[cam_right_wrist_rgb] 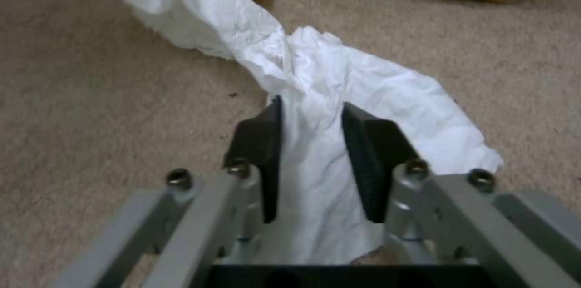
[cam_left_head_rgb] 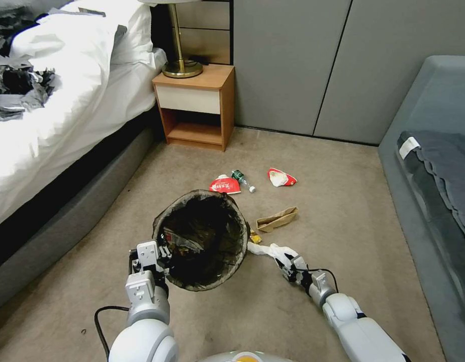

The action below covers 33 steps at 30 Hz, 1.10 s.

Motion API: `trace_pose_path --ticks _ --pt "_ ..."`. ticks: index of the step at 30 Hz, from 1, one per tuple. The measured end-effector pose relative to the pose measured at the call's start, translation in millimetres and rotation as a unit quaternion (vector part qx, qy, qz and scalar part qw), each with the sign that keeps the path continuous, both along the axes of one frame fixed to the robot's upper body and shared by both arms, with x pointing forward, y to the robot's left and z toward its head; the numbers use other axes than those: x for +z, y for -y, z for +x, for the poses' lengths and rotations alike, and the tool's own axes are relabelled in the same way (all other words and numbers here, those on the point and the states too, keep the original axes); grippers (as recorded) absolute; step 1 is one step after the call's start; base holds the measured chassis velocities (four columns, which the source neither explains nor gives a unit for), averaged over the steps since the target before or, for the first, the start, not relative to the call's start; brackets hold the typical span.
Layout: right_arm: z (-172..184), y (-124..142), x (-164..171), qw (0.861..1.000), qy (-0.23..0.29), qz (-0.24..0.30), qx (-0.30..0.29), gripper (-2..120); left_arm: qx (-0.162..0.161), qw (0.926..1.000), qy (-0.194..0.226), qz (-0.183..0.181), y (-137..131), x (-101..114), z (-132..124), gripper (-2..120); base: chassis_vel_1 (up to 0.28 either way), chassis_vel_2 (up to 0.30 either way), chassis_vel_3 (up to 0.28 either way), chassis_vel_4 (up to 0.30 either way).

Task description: Pick up the trash bin, then pick up the garbage from the floor and place it into the trash bin.

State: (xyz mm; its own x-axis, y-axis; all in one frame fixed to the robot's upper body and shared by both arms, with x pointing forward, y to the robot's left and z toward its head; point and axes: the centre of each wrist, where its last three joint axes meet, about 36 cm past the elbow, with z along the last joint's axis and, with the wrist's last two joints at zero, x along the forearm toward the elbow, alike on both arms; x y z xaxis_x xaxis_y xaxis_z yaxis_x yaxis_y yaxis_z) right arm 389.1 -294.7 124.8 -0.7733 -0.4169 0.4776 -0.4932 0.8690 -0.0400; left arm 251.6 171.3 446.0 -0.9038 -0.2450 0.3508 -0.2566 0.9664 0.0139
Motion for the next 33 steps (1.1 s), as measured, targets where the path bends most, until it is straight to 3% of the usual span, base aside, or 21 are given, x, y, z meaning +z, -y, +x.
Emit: trace_pose_path --ticks 1,6,22,33 --pt "-0.4 -0.3 -0.3 1.000 0.001 0.000 -0.001 17 0.000 1.0000 0.000 0.000 0.1 -0.4 0.4 0 0.000 0.000 0.000 0.000" --pt "-2.1 0.3 -1.9 1.000 0.000 0.001 -0.003 0 -0.001 1.0000 0.001 -0.001 0.9 -1.3 1.3 0 0.000 0.000 0.000 0.000" --pt "-3.3 1.5 -2.9 1.000 0.013 0.001 -0.008 0 -0.001 1.0000 0.004 0.000 1.3 -0.9 2.3 0 0.000 0.000 0.000 0.000" --pt "-6.0 -7.4 13.4 0.997 0.063 0.028 -0.031 0 -0.001 1.0000 0.006 -0.001 1.1 -1.6 4.9 0 0.000 0.000 0.000 0.000"
